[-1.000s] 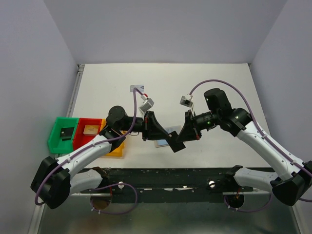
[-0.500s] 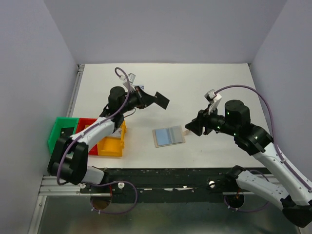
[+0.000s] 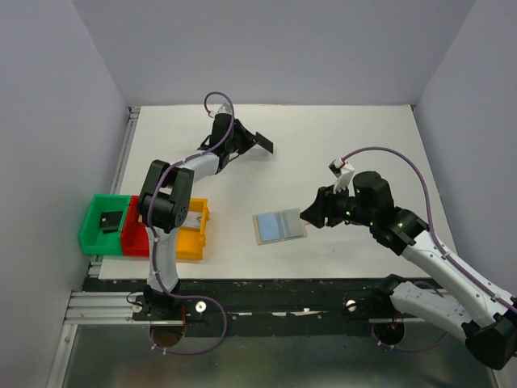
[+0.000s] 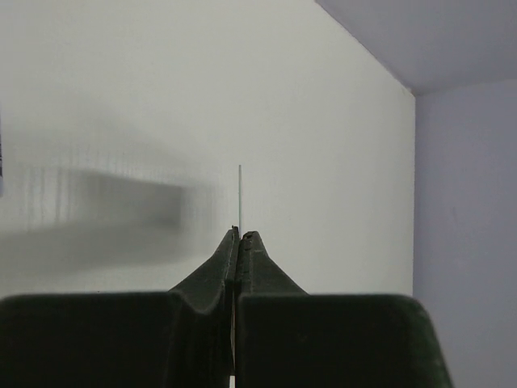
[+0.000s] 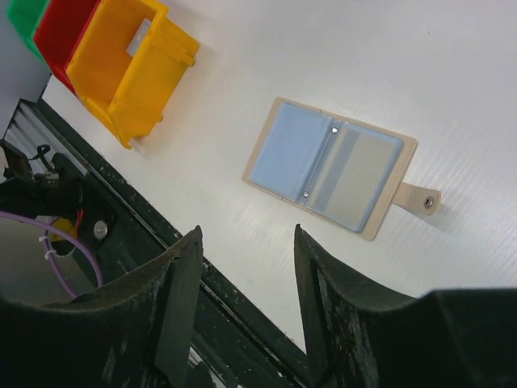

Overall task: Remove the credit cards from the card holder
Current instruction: Place the credit card at the center of the board, then remove the credit card from the card holder.

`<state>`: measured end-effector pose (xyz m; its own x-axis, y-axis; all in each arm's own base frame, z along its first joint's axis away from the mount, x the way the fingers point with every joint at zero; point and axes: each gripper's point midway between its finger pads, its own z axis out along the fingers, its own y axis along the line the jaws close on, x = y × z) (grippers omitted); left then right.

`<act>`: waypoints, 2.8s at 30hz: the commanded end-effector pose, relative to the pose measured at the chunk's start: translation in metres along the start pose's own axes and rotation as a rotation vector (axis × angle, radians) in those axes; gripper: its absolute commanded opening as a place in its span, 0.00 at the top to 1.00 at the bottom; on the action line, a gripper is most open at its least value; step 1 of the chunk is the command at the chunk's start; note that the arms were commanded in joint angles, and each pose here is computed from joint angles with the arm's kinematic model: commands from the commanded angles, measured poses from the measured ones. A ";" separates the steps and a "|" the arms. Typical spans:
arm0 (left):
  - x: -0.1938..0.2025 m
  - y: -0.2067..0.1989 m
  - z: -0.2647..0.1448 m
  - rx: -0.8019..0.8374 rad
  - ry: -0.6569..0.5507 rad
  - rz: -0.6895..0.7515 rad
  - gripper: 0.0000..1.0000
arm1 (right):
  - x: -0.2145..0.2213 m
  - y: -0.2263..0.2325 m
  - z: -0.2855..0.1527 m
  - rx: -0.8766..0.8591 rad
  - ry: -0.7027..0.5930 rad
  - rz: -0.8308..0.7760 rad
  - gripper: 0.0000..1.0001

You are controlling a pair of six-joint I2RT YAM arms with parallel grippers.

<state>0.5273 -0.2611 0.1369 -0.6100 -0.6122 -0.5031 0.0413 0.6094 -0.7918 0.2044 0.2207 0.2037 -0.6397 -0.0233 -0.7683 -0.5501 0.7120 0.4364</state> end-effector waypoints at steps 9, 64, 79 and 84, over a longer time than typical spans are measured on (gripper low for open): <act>-0.011 0.054 0.044 -0.132 -0.041 -0.074 1.00 | -0.015 0.009 0.002 -0.027 -0.011 0.005 0.44; 0.086 0.001 -0.181 -0.056 0.074 0.173 0.01 | 0.067 -0.134 0.086 0.377 0.257 0.313 0.32; 0.160 0.009 -0.201 0.013 0.253 0.341 0.28 | 0.089 -0.145 0.101 0.394 0.330 0.349 0.64; 0.174 0.010 -0.200 0.016 0.305 0.382 0.31 | 0.086 -0.148 0.106 0.397 0.313 0.343 0.67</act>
<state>0.2724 -0.2515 0.1177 -0.7350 -0.2529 -0.6291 0.2579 0.7539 -0.6043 0.2737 0.1843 0.0213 -0.9198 0.0773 -0.3846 -0.0781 0.9247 0.3726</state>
